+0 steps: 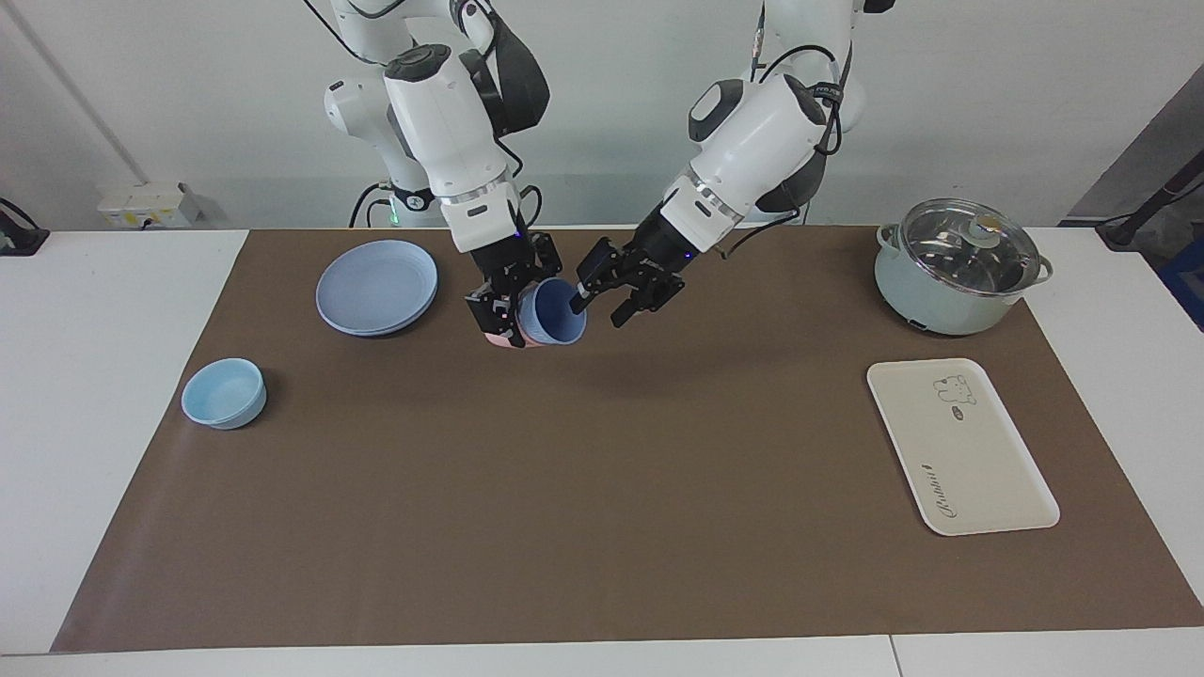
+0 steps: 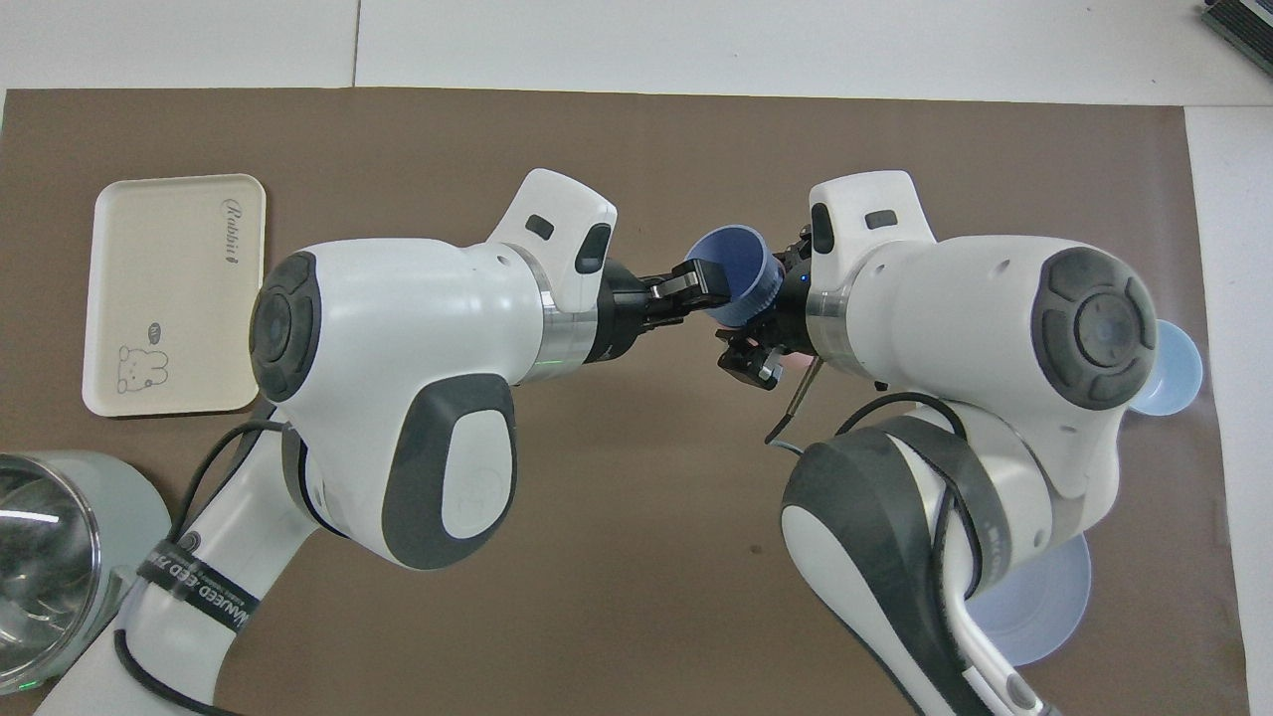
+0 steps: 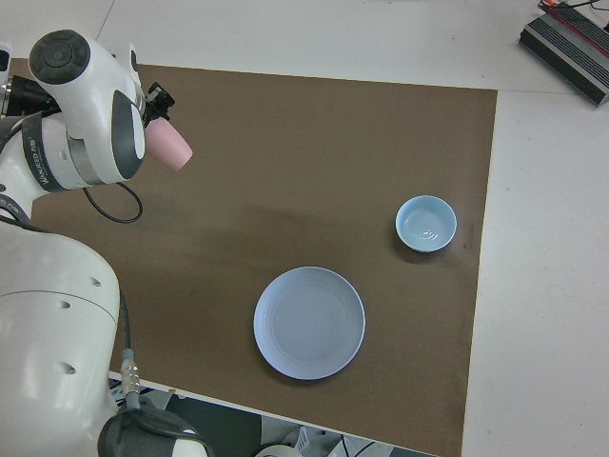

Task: Place cup on tray
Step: 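Grasp the cup with the left gripper while the right gripper releases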

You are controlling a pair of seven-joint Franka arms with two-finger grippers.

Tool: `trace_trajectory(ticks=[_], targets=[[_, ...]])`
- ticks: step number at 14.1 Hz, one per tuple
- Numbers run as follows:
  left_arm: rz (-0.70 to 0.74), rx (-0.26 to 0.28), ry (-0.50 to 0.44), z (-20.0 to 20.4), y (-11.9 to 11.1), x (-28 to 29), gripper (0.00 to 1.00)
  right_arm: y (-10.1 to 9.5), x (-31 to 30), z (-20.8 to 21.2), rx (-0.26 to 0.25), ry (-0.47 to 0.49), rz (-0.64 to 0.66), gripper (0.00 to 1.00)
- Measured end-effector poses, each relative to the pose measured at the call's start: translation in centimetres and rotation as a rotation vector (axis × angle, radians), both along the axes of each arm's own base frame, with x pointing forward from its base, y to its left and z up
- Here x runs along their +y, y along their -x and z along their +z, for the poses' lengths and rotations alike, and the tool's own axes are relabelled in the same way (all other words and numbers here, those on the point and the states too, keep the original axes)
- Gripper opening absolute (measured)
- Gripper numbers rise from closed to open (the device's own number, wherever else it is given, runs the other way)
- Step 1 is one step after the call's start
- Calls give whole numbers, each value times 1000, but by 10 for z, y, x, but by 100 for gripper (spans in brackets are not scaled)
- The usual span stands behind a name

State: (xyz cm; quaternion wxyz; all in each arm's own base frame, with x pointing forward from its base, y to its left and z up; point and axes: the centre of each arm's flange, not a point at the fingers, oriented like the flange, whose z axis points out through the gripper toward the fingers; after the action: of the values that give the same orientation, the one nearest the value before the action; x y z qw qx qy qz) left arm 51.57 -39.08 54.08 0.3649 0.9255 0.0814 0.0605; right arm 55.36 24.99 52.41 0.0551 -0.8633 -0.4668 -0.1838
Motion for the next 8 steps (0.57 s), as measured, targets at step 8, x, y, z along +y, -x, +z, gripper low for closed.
trace_trajectory(ticks=[8], targets=[[24, 1, 3, 2, -7, 7, 13, -1, 0, 0, -3, 4, 1, 84]])
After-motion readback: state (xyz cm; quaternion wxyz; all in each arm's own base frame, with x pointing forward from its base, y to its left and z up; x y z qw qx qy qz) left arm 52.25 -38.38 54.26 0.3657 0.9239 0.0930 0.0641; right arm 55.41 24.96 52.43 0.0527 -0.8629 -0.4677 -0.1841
